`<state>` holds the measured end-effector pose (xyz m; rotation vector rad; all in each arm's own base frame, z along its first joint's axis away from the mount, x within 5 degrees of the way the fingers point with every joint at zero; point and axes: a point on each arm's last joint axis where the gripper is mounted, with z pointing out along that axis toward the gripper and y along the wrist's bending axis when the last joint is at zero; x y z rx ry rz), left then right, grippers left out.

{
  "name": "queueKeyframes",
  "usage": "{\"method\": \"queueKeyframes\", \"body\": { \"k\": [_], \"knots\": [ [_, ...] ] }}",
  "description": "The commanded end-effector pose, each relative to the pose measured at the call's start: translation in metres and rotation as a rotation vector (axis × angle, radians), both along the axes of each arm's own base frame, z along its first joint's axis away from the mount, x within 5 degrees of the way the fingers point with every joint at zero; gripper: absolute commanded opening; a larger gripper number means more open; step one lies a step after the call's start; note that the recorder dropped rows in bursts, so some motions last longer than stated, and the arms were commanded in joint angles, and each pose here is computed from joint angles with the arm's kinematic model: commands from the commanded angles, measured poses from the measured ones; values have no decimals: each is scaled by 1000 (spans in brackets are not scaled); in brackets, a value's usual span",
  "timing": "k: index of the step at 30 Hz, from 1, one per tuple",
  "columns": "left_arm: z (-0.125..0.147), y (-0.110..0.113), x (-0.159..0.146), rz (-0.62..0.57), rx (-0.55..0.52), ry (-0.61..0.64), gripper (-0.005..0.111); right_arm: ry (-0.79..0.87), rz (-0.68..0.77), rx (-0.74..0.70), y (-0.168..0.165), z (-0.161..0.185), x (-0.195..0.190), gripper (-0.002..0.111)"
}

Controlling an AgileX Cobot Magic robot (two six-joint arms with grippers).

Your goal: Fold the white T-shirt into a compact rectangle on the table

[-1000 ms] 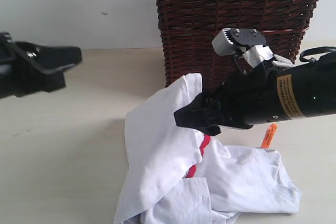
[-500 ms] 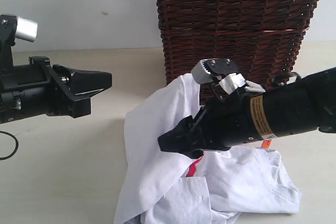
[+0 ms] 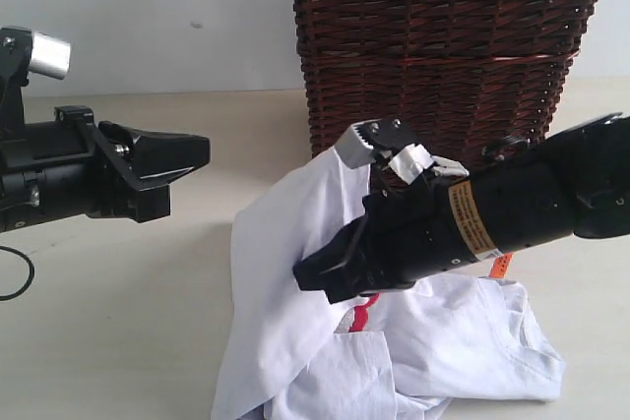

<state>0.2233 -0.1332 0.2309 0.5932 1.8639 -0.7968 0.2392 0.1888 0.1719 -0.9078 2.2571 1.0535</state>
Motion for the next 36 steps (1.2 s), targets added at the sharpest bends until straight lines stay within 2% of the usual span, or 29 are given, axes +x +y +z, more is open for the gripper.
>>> {"method": "queueKeyframes", "body": {
  "k": [1,4,6,9,11,15,17,23,27,32,36],
  "knots": [
    [-1,0,0,0,-2,-8,0,-22,75,133,10,35,0,0],
    [-1,0,0,-6,11,-10,0,-59,100,184,12,64,-1,0],
    [-2,-1,-1,-12,17,-13,0,-108,111,153,10,81,-2,0],
    [-2,-1,-2,-27,32,-16,0,-126,-21,119,2,91,-1,2],
    [-4,-1,-3,-30,35,-11,0,-139,-53,89,-2,85,-1,11],
    [-7,0,-4,-30,39,-1,0,-132,-156,-23,-12,56,3,41],
    [-8,0,-5,-27,42,5,0,-121,-202,-76,-16,42,6,48],
    [-8,1,-5,-21,36,7,0,-84,-112,-121,-11,15,8,44],
    [-8,1,-5,-22,38,4,0,-84,-122,-166,-12,2,13,43],
    [-8,1,-5,-24,40,1,0,-110,-121,-177,-13,4,14,43],
    [-8,1,-5,-24,40,1,0,-157,-198,-219,-18,7,20,43]
  ]
}}
